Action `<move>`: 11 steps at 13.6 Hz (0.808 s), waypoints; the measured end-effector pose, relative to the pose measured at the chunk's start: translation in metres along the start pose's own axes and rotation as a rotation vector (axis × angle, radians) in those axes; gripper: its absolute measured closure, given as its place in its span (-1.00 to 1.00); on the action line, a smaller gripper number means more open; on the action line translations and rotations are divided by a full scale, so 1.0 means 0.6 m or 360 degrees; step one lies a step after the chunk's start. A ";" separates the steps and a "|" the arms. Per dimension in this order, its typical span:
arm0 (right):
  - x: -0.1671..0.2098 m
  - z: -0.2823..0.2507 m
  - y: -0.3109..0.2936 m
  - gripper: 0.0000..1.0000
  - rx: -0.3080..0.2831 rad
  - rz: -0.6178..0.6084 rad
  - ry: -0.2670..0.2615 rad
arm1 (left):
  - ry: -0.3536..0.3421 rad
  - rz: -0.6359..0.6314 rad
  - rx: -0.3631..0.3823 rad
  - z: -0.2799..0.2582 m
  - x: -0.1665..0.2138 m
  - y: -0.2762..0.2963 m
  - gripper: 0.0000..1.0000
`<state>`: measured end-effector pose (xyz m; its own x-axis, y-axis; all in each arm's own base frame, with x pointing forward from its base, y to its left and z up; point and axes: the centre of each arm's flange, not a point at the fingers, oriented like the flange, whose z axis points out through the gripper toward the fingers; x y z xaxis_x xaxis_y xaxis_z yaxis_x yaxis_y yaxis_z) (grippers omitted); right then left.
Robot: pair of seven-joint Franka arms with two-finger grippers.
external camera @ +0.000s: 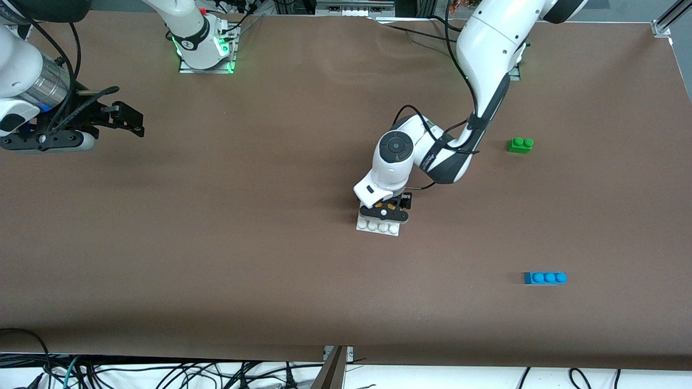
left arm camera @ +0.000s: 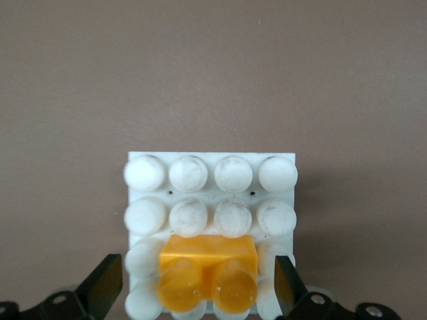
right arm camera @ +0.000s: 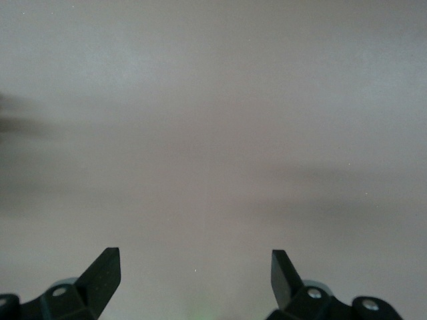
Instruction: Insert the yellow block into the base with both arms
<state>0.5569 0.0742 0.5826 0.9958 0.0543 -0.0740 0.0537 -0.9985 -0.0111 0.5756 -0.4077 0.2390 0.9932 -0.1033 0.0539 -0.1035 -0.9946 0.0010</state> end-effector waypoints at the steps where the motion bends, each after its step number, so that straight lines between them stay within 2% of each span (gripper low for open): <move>1: 0.000 0.000 0.000 -1.00 0.0000 0.0000 0.0000 | -0.0012 -0.0033 -0.0001 -0.036 0.007 -0.009 -1.00; 3: 0.000 0.000 0.000 -1.00 0.0000 0.0000 -0.0001 | -0.0041 -0.0104 0.0024 -0.117 0.019 -0.045 -1.00; 6: 0.000 0.000 -0.001 -1.00 0.0000 -0.0001 0.0000 | -0.0136 -0.0203 0.0123 -0.209 0.030 -0.135 -1.00; 9: 0.000 0.000 0.000 -1.00 -0.0005 -0.0002 0.0000 | -0.0289 -0.0140 0.0215 -0.302 0.033 -0.207 -1.00; 11: 0.000 0.001 -0.003 -1.00 -0.0017 -0.0009 0.0000 | -0.0346 -0.0077 0.0176 -0.379 0.048 -0.270 -1.00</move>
<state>0.5568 0.0762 0.5820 0.9955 0.0599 -0.0740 0.0600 -0.9982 -0.0008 0.6087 -0.2482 0.4673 0.9862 -0.0428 -0.1599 -0.0612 -0.9919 -0.1116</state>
